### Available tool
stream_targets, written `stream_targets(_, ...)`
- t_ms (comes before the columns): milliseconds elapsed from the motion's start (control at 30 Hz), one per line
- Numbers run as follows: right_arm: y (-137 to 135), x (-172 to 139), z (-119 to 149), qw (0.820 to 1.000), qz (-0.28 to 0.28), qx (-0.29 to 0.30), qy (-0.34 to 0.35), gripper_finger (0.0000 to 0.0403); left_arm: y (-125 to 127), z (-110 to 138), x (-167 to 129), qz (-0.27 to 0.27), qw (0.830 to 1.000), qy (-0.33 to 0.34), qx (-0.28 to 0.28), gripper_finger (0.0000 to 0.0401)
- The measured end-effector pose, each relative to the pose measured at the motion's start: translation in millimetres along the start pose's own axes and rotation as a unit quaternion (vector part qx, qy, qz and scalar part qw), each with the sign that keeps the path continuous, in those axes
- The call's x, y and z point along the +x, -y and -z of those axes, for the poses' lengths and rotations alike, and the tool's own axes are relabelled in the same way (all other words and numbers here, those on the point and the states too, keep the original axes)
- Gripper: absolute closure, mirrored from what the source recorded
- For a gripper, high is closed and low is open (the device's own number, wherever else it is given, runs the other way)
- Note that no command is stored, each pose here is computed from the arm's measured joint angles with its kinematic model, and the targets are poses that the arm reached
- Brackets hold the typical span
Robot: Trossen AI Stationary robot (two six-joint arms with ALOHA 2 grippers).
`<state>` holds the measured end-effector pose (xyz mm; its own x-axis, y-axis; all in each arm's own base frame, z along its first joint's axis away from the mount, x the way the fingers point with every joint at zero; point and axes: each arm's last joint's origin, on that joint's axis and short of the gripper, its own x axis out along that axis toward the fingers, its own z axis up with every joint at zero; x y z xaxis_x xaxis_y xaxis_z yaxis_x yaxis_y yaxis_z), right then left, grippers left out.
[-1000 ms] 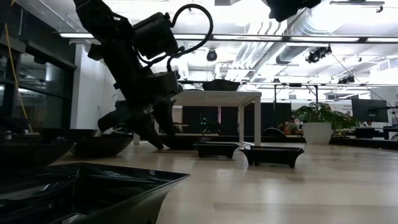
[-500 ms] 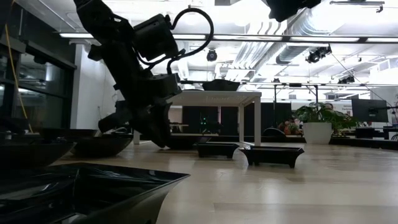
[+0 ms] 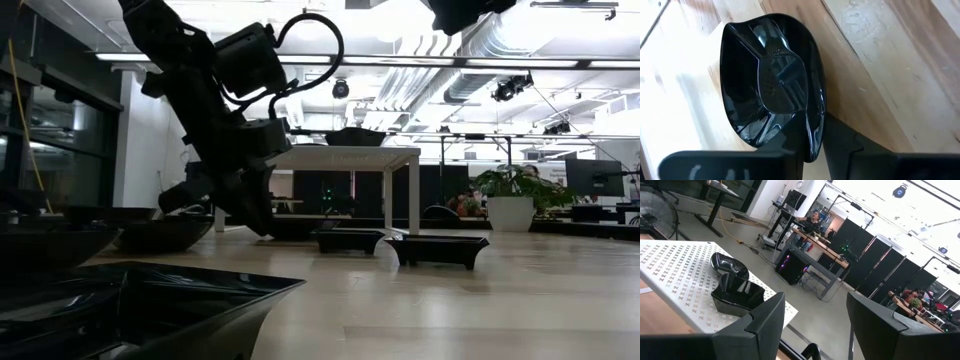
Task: Pick & Place Mini shaped plates
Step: Stack the black leaf-shaped plate on top of the black leaf-shaped plate on the shelf
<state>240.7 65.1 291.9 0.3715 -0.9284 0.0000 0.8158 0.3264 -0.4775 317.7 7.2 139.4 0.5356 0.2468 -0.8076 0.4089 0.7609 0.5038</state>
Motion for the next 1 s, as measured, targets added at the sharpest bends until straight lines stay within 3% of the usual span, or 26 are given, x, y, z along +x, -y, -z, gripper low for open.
stream_targets(600,0.0,0.0,0.0,1.0,0.0,0.0,0.0,0.0194,0.6,1.3,0.0,0.0,1.0,-0.009,-0.007,0.0397)
stream_targets(1000,-0.1,-0.1,0.0,1.0,0.0,0.0,0.0,0.0194,0.9,2.3,-0.4,-0.003,1.0,-0.017,-0.008,0.04)
